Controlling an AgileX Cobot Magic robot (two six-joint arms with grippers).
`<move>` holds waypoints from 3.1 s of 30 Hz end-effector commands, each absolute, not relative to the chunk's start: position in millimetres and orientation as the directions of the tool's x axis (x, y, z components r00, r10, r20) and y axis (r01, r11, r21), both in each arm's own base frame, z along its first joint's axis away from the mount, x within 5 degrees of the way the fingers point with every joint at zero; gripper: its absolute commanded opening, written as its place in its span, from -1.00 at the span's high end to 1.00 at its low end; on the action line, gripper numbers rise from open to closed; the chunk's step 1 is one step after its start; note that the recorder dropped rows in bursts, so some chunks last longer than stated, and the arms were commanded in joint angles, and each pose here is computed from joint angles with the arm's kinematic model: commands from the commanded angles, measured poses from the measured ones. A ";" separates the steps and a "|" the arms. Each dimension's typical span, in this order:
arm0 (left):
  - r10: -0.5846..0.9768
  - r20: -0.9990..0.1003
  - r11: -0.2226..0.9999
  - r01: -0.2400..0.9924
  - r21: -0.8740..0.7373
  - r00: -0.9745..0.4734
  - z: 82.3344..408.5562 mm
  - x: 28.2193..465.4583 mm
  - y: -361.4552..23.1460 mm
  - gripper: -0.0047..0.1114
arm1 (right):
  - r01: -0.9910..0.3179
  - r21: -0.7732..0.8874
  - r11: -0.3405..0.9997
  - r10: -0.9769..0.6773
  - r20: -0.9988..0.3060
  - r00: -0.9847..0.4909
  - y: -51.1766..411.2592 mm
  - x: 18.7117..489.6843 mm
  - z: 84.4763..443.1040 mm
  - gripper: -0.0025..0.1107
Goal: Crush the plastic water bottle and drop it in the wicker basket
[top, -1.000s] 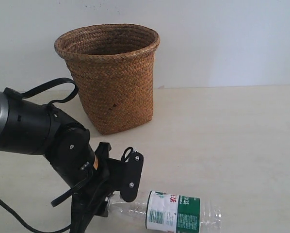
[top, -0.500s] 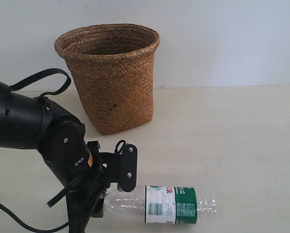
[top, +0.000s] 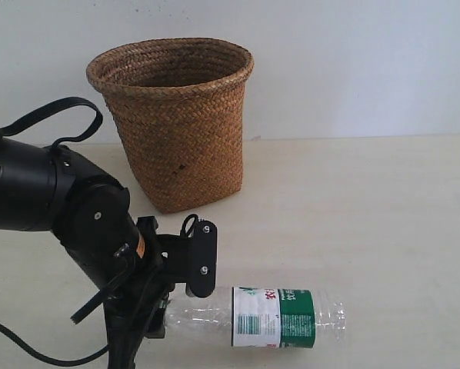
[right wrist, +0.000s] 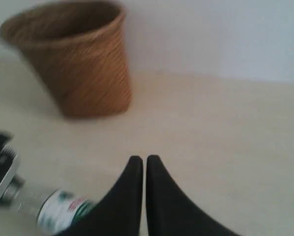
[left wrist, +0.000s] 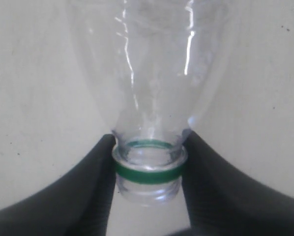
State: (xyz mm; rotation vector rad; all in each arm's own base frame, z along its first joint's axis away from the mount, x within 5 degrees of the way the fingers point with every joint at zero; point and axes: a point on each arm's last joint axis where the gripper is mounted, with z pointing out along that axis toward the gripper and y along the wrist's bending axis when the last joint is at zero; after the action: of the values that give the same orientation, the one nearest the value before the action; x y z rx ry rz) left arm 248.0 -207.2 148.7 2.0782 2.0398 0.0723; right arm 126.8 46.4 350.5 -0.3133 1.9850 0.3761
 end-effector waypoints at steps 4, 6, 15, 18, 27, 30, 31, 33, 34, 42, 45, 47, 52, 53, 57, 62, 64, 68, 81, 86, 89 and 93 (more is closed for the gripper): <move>0.991 -0.130 0.033 0.984 0.175 -0.011 151.6 245.5 -208.0 0.85 | -0.726 0.240 0.645 -0.510 -0.573 -0.642 117.4 214.2 328.8 0.96; 0.991 -0.129 0.042 0.984 0.170 -0.020 151.5 245.2 -207.7 0.85 | -0.718 0.283 0.636 -0.537 -0.506 -0.675 128.3 234.8 314.3 0.96; 0.991 -0.134 0.053 0.985 0.166 -0.031 151.5 244.9 -208.0 0.85 | -0.612 0.390 0.688 -0.491 -0.371 -0.788 151.5 289.4 247.4 0.96; 0.990 -0.135 0.055 0.985 0.165 -0.032 151.5 244.8 -208.1 0.85 | -0.571 0.405 0.714 -0.435 -0.381 -0.816 154.7 298.1 239.0 0.96; 0.990 -0.135 0.055 0.985 0.165 -0.032 151.5 244.8 -208.1 0.85 | -0.522 0.435 0.734 -0.338 -0.432 -0.836 158.7 305.2 242.2 0.96; 0.990 -0.136 0.056 0.985 0.164 -0.034 151.5 244.8 -208.2 0.85 | -0.520 0.446 0.729 -0.341 -0.422 -0.840 159.0 303.8 242.2 0.96; 0.990 -0.138 0.058 0.985 0.162 -0.036 151.5 244.6 -208.3 0.85 | -0.521 0.452 0.724 -0.349 -0.412 -0.842 159.2 302.5 242.0 0.96; 0.990 -0.139 0.060 0.985 0.160 -0.038 150.9 244.7 -208.6 0.85 | -0.523 0.464 0.715 -0.364 -0.391 -0.845 159.4 299.8 241.8 0.96; 0.990 -0.135 0.060 0.986 0.156 -0.038 148.5 245.0 -208.8 0.85 | -0.529 0.470 0.707 -0.378 -0.382 -0.844 159.5 298.1 241.6 0.96; 0.987 -0.106 0.127 0.990 0.058 -0.120 123.1 247.3 -205.8 0.85 | -0.659 0.407 0.632 -0.591 -0.296 -0.750 151.0 284.7 235.4 0.96; 0.987 -0.107 0.129 0.990 0.056 -0.123 123.1 247.2 -206.0 0.85 | -0.644 0.376 0.667 -0.581 -0.278 -0.765 147.9 286.6 233.6 0.96; 0.987 -0.107 0.129 0.990 0.056 -0.123 123.1 247.2 -206.0 0.85 | -0.634 0.371 0.679 -0.571 -0.276 -0.773 147.5 287.3 233.4 0.96; 0.985 -0.111 0.136 0.989 0.052 -0.130 123.1 246.9 -206.4 0.85 | -0.631 0.368 0.684 -0.572 -0.266 -0.776 149.6 285.9 233.0 0.96; 0.985 -0.110 0.136 0.989 0.050 -0.130 123.1 246.7 -206.3 0.85 | -0.638 0.357 0.682 -0.584 -0.258 -0.769 152.1 284.1 232.4 0.96; 0.986 -0.106 0.135 0.990 0.046 -0.130 123.6 246.2 -205.8 0.85 | -0.678 0.289 0.676 -0.639 -0.230 -0.734 168.9 274.2 229.5 0.96; 0.984 -0.122 0.136 0.989 0.060 -0.128 132.8 245.5 -205.4 0.85 | -0.702 0.211 0.680 -0.668 -0.215 -0.712 187.6 263.7 227.3 0.96; 0.982 -0.138 0.137 0.988 0.076 -0.125 138.8 245.7 -205.4 0.85 | -0.691 0.208 0.692 -0.659 -0.208 -0.723 190.2 261.9 227.1 0.96; 0.980 -0.160 0.138 0.986 0.096 -0.122 148.4 245.2 -205.0 0.85 | -0.658 0.198 0.727 -0.629 -0.191 -0.753 188.4 262.5 226.6 0.96; 0.984 -0.137 0.125 0.989 0.075 -0.113 147.1 243.1 -203.5 0.85 | -0.639 0.198 0.744 -0.613 -0.181 -0.769 187.8 262.5 226.4 0.96; 0.987 -0.118 0.115 0.992 0.057 -0.107 146.1 241.4 -202.3 0.85 | -0.623 0.202 0.756 -0.598 -0.174 -0.783 188.0 262.7 225.4 0.96; 0.993 -0.083 0.089 0.996 0.023 -0.087 141.5 239.0 -200.5 0.85 | -0.617 0.208 0.759 -0.603 -0.131 -0.787 189.2 264.4 214.9 0.96; 0.992 -0.077 0.101 0.995 0.016 -0.100 139.9 238.7 -200.3 0.85 | -0.593 0.235 0.770 -0.597 -0.063 -0.800 193.0 267.5 194.7 0.96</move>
State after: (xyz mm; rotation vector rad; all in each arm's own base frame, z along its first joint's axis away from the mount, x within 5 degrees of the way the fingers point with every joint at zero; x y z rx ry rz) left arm 238.5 -199.8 139.7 2.0734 2.2625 -0.0478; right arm 266.3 190.3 203.6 -1.0012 2.9313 0.3772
